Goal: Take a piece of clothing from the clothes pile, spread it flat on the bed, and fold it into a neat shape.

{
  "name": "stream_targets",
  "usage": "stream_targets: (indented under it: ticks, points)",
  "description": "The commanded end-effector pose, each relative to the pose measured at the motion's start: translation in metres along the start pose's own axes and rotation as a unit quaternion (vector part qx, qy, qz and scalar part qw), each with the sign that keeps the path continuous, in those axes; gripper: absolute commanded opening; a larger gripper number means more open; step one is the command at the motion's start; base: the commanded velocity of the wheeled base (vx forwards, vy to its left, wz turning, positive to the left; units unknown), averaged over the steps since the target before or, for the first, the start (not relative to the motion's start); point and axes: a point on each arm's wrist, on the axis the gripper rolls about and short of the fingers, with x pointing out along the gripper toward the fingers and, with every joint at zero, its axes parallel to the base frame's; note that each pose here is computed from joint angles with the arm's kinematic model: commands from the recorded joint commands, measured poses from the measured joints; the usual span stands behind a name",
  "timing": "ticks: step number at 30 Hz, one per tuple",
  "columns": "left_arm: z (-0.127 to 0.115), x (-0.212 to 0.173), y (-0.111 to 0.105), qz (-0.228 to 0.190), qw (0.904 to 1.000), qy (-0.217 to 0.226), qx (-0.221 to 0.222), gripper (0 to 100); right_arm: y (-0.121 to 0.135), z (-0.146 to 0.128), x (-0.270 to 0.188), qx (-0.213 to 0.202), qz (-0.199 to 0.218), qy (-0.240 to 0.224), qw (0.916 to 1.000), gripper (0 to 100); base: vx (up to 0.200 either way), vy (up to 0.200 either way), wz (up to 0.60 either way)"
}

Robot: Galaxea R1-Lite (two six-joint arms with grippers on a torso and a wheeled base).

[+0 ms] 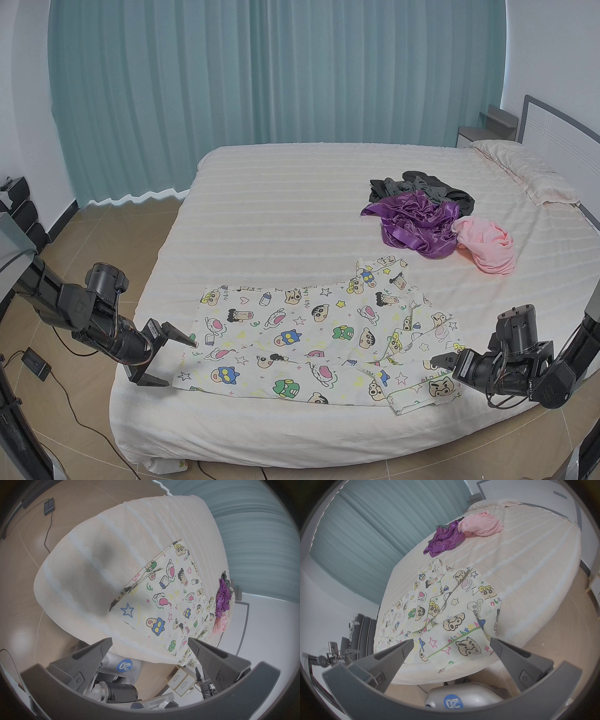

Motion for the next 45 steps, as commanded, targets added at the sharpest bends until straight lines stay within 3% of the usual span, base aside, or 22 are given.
stream_targets:
  ticks: [1, 7, 23, 24, 45]
  points:
    - [-0.001, 0.002, 0.001, 0.004, 1.0000, 0.002, 0.002, 100, -0.002, -0.005, 0.012, -0.021, -0.003, 0.014, 0.9997, 100, 0.000, 0.000, 0.00]
    - [-0.001, 0.002, 0.001, 0.004, 1.0000, 0.002, 0.002, 100, -0.006, -0.008, 0.025, -0.046, -0.002, 0.011, 0.9989, 100, 0.000, 0.000, 0.00]
    - [-0.002, 0.003, 0.002, 0.001, 1.0000, -0.002, 0.006, 100, -0.012, -0.008, 0.031, -0.048, -0.005, 0.004, 0.9988, 100, 0.000, 0.000, 0.00]
    - [-0.002, 0.003, 0.002, 0.000, 1.0000, -0.003, 0.007, 100, -0.013, -0.008, 0.031, -0.048, -0.006, 0.005, 0.9988, 0, 0.000, 0.000, 0.00]
    - [-0.002, 0.005, 0.002, 0.000, 0.9999, -0.007, 0.011, 100, -0.021, -0.021, -0.006, -0.047, -0.010, 0.012, 0.9988, 0, 0.000, 0.000, 0.00]
